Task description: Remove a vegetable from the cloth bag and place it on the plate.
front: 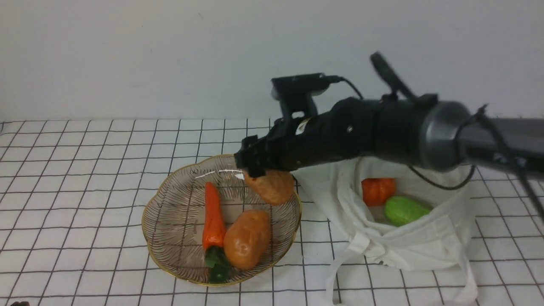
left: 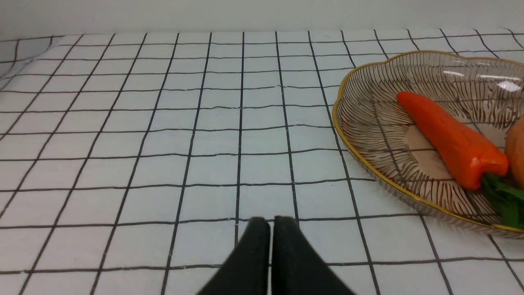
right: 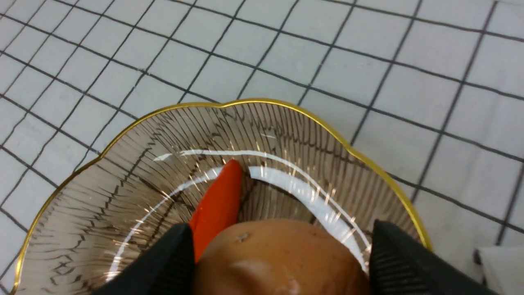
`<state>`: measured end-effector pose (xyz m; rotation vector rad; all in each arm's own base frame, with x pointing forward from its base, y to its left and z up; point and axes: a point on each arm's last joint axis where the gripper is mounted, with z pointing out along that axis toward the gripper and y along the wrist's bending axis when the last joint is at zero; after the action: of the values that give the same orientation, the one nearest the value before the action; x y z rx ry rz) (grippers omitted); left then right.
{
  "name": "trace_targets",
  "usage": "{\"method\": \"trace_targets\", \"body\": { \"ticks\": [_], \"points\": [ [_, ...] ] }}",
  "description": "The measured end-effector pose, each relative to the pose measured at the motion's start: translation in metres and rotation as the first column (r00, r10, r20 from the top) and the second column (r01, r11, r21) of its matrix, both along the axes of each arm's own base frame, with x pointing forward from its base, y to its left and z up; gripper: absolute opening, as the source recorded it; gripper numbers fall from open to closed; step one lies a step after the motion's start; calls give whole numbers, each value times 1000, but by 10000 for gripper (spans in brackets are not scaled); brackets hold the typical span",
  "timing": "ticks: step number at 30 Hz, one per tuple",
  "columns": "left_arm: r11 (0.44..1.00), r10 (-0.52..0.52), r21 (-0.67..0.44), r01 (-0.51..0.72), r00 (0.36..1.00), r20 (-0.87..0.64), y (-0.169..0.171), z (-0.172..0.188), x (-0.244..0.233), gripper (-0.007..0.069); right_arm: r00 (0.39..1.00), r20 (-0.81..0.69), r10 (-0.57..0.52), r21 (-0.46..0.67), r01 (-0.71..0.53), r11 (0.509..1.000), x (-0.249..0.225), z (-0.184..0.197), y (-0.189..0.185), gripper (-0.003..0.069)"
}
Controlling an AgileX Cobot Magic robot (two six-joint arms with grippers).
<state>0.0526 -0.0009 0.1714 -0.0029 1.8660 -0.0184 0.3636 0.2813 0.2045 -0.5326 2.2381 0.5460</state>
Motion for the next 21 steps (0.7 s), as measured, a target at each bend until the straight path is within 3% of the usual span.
{"method": "trace_targets", "body": {
  "ticks": [5,8,12,18,19,21],
  "points": [
    [1000,0,0,0,1000,0,0,0,0,-8,1000,8,8,-8,-7,1000,-1,-15,10,533],
    [1000,0,0,0,1000,0,0,0,0,-8,999,-21,24,-24,-25,999,-3,-16,9,637],
    [1000,0,0,0,1000,0,0,0,0,-8,997,-33,69,-60,-71,996,-10,-1,3,681],
    [1000,0,0,0,1000,0,0,0,0,-8,985,37,171,-112,-166,980,-29,77,-16,629],
    [1000,0,0,0,1000,0,0,0,0,-8,978,54,203,-134,-194,972,-42,111,-28,566],
    [1000,0,0,0,1000,0,0,0,0,-8,973,62,222,-153,-211,965,-51,134,-36,526]
  ]
}}
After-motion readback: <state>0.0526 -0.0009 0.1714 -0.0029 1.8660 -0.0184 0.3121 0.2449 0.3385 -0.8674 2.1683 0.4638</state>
